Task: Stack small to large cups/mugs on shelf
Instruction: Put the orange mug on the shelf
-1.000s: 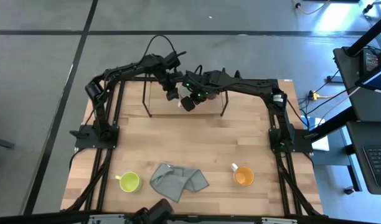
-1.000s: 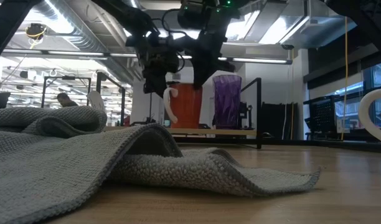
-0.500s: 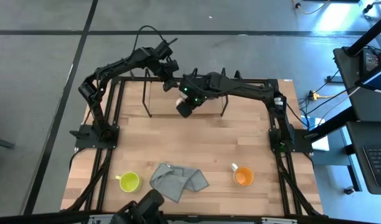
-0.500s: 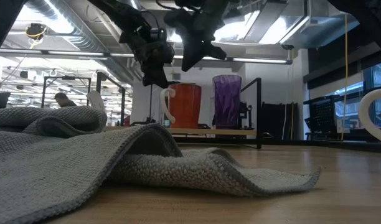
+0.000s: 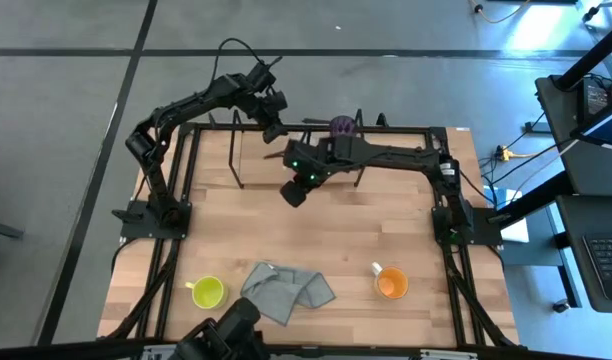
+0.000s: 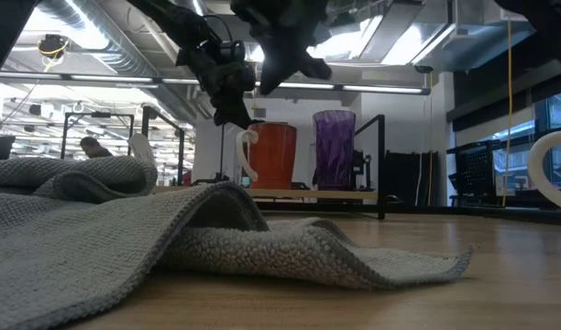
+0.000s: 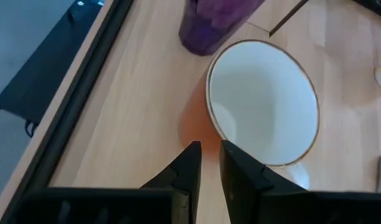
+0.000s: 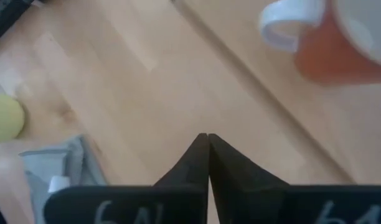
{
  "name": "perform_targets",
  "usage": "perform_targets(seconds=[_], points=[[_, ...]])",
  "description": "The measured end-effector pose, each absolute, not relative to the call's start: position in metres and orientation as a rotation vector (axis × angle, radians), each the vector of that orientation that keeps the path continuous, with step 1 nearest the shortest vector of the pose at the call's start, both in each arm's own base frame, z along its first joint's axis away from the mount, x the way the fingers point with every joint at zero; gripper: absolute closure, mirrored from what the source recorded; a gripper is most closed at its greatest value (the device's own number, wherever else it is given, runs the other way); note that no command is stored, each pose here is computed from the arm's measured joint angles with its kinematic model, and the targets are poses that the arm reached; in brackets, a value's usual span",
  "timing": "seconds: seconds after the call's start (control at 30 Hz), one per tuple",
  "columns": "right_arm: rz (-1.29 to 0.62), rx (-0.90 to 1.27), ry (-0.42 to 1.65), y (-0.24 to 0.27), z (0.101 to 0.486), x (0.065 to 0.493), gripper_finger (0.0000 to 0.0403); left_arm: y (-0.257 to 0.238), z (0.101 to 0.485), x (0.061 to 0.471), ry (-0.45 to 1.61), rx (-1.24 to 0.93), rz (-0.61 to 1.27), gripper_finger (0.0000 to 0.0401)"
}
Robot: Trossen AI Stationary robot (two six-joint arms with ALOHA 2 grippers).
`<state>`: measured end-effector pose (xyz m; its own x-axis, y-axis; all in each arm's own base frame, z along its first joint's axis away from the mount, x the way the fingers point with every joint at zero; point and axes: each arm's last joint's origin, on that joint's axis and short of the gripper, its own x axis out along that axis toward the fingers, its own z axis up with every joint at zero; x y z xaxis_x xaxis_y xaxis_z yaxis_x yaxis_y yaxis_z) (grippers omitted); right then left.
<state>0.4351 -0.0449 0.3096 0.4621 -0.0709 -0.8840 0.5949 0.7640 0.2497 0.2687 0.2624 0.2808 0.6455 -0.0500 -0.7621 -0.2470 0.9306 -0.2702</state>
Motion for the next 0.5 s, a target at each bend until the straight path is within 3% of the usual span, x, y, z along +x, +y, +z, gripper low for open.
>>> perform_targets(seconds=[0.5], points=[[-0.566, 0.575, 0.977, -0.04, 0.317, 0.429, 0.0391, 0.233, 0.241, 0.26, 1.034, -0.588, -0.039, 0.0348]])
